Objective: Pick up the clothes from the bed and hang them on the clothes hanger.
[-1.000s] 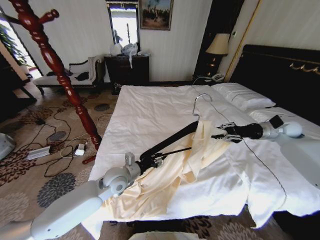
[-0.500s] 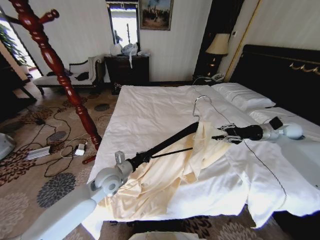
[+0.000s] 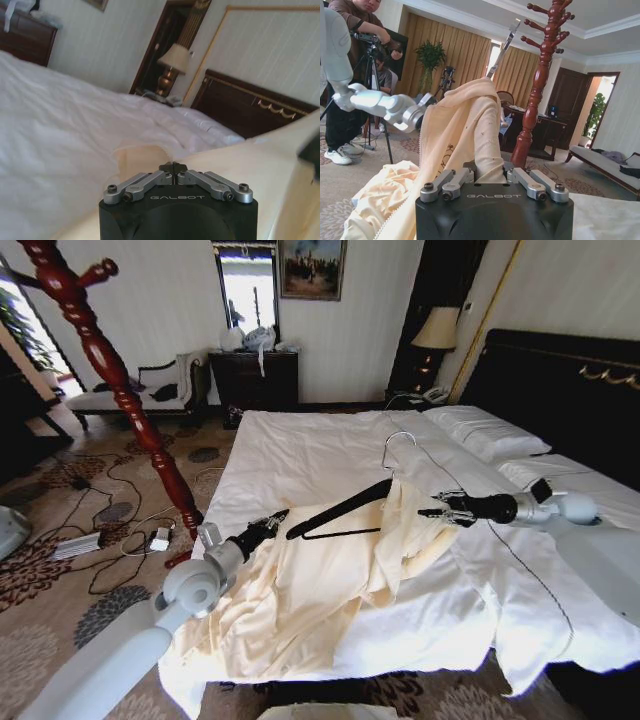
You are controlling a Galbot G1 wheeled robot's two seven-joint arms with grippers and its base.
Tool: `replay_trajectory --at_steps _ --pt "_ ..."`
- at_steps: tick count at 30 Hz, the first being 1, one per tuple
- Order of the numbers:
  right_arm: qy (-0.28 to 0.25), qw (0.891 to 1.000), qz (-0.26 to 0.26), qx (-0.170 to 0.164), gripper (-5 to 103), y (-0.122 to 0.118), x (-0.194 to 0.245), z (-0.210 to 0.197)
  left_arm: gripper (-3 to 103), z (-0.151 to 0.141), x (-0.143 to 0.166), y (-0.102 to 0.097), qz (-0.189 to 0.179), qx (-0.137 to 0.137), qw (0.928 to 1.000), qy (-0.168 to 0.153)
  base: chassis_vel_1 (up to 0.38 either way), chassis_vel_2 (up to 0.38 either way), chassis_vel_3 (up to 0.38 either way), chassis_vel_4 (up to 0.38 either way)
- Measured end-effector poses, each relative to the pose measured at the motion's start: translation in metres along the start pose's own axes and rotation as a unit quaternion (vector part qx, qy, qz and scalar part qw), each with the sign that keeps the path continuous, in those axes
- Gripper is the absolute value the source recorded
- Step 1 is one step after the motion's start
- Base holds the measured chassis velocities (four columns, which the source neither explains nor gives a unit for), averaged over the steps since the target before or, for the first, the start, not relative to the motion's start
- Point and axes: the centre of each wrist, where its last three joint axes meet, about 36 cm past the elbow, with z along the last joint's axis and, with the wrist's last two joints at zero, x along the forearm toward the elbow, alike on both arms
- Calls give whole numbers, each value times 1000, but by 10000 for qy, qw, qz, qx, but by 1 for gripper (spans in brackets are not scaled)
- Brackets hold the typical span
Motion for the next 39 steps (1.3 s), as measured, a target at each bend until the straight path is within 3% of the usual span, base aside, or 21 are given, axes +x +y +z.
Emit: replay_trajectory --at_steps 1,6,12,14,16,18,20,21,25,26,27,29,31,32,34,36,37,39 --pt "0 10000 0 0 23 0 0 0 0 0 0 0 0 0 10000 0 0 0 0 0" --pt "-27 10000 -32 41 23 2 -6 2 0 74 18 -24 -467 141 9969 612 0 0 0 0" --pt "60 9999 -111 -12 23 5 -10 8 -1 94 29 -41 -636 45 9946 819 0 0 0 0" --pt "97 9999 -127 -28 23 6 -11 10 4 96 38 -48 -687 -10 9938 870 0 0 0 0" --pt "159 9998 -129 -51 23 7 -10 14 20 97 56 -60 -691 -148 9931 938 0 0 0 0" --pt "173 9998 -127 -62 23 7 -10 15 20 96 62 -64 -680 -184 9929 954 0 0 0 0" --pt "188 9997 -128 -67 23 6 -7 16 31 92 76 -72 -639 -241 9926 1002 0 0 0 0" --pt "188 9997 -128 -67 23 6 -7 16 31 92 76 -72 -639 -241 9926 1002 0 0 0 0" --pt "178 9997 -144 -55 23 5 -7 16 47 79 86 -79 -603 -216 9935 941 0 0 0 0" --pt "175 9997 -150 -54 23 5 -7 16 47 76 85 -78 -625 -170 9938 907 0 0 0 0" --pt "168 9997 -168 -51 23 4 -8 16 58 72 80 -75 -688 -40 9940 848 0 0 0 0" --pt "164 9997 -182 -47 23 4 -8 15 58 71 74 -71 -770 118 9936 816 0 0 0 0" --pt "159 9997 -197 -35 23 4 -8 14 69 69 59 -62 -905 388 9924 744 0 0 0 0" --pt "161 9997 -207 -31 23 4 -8 14 69 69 51 -57 -948 542 9914 715 0 0 0 0" --pt "170 9996 -240 1 23 4 -7 9 85 71 26 -47 -1044 954 9880 617 0 0 0 0" --pt "167 9995 -250 11 23 4 -7 8 85 72 20 -44 -1061 1038 9871 593 0 0 0 0" --pt "160 9995 -262 16 23 4 -7 7 90 74 12 -41 -1079 1200 9853 568 0 0 0 0" --pt "154 9995 -285 23 23 4 -6 5 98 76 -6 -37 -1037 1781 9768 588 0 0 0 0"
